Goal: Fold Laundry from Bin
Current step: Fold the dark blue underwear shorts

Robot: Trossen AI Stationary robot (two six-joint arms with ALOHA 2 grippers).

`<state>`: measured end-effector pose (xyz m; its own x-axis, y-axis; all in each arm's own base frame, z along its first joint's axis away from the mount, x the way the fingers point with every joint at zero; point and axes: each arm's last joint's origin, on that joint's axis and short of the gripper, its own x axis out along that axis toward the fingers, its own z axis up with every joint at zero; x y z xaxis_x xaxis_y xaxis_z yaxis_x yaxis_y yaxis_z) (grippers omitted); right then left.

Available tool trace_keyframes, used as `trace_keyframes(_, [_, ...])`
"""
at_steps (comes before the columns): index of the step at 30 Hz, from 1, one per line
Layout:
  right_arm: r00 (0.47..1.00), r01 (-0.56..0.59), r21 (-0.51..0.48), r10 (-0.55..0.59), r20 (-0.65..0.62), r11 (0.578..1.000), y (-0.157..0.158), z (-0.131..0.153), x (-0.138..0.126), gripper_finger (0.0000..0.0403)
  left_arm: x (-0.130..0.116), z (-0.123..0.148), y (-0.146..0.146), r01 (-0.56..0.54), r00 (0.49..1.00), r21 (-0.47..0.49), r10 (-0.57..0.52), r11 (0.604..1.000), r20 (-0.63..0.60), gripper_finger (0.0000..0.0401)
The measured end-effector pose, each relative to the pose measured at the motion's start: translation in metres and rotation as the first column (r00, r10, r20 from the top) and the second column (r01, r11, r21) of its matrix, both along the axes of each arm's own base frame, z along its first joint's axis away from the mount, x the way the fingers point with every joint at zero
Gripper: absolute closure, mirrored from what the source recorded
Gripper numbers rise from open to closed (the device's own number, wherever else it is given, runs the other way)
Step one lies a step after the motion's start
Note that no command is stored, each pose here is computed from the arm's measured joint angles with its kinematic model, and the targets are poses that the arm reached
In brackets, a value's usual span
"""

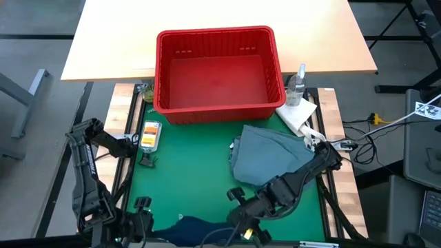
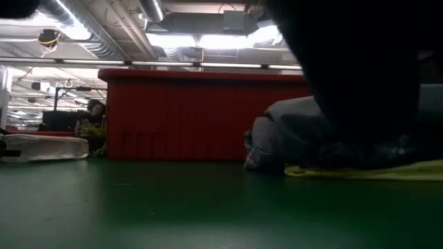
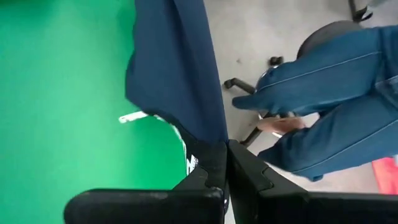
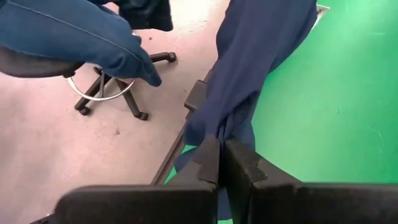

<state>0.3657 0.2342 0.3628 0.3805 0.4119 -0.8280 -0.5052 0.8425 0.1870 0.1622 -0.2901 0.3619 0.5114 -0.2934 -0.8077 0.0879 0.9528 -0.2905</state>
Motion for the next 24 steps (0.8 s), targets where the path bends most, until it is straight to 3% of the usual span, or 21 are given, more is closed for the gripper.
trace_keyframes(8, [0.999, 0.033, -0.061, -0.032, 0.019, 0.998, 0.005, -0.006, 0.001, 0.0393, 0.003, 0.002, -0.003, -0.009, 0.999, -0.032, 0.010, 0.999, 0.037, 0.0401])
trace_keyframes(18, [0.998, 0.055, -0.110, -0.052, 0.030, 0.992, -0.020, -0.007, 0.013, 0.0393, 0.012, -0.001, 0.010, -0.113, 0.992, 0.061, 0.109, 0.992, 0.070, 0.0401])
trace_keyframes(24, [0.996, 0.095, -0.215, -0.092, 0.020, 0.972, -0.044, -0.010, 0.020, 0.0393, 0.024, -0.006, 0.030, -0.196, 0.980, 0.175, 0.188, 0.965, 0.065, 0.0401])
